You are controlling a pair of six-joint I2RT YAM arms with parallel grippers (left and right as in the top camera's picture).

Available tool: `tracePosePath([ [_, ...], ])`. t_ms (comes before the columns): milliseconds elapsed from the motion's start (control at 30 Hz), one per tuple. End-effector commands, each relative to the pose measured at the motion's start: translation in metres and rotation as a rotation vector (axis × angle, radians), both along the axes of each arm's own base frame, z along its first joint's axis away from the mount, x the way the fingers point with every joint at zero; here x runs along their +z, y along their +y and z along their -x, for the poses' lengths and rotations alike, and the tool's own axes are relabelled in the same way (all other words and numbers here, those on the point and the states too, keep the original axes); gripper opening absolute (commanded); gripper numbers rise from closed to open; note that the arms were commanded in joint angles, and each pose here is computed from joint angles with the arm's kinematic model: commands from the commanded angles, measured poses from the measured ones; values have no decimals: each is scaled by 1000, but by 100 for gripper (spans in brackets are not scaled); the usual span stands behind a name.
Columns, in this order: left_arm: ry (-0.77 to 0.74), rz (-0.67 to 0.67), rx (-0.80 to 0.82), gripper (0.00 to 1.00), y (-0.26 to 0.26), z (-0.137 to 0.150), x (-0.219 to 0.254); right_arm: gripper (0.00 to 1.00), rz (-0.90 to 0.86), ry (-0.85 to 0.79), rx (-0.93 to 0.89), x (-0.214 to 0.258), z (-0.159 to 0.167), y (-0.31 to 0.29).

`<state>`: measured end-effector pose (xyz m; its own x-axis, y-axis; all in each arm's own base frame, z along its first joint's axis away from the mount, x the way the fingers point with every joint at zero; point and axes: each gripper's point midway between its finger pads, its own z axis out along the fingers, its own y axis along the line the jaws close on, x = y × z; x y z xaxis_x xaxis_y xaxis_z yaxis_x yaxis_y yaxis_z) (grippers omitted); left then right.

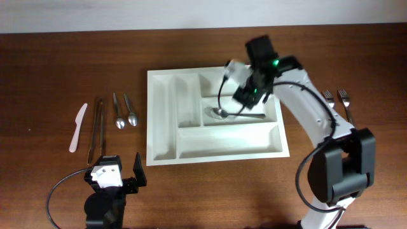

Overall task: Pack container
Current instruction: 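Carry the spoon into the tray's right compartment and release it, then lower the right gripper onto the second spoon and grasp it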

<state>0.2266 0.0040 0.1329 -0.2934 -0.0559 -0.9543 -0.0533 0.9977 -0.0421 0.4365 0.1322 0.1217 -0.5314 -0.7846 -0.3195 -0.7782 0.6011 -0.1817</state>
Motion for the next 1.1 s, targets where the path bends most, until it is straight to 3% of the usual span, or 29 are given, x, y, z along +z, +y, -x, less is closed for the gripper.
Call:
tracePosePath([
  [0,2,-12,-8,99,0,0,-2,79,60,-42,-477,30,-17,-70],
  [500,2,-13,-8,99,0,0,-2,74,11,165,-823,-25,28,-216],
  [1067,2,-13,-8,99,0,0,-2,69,-68,208,-845,-99,53,-220],
])
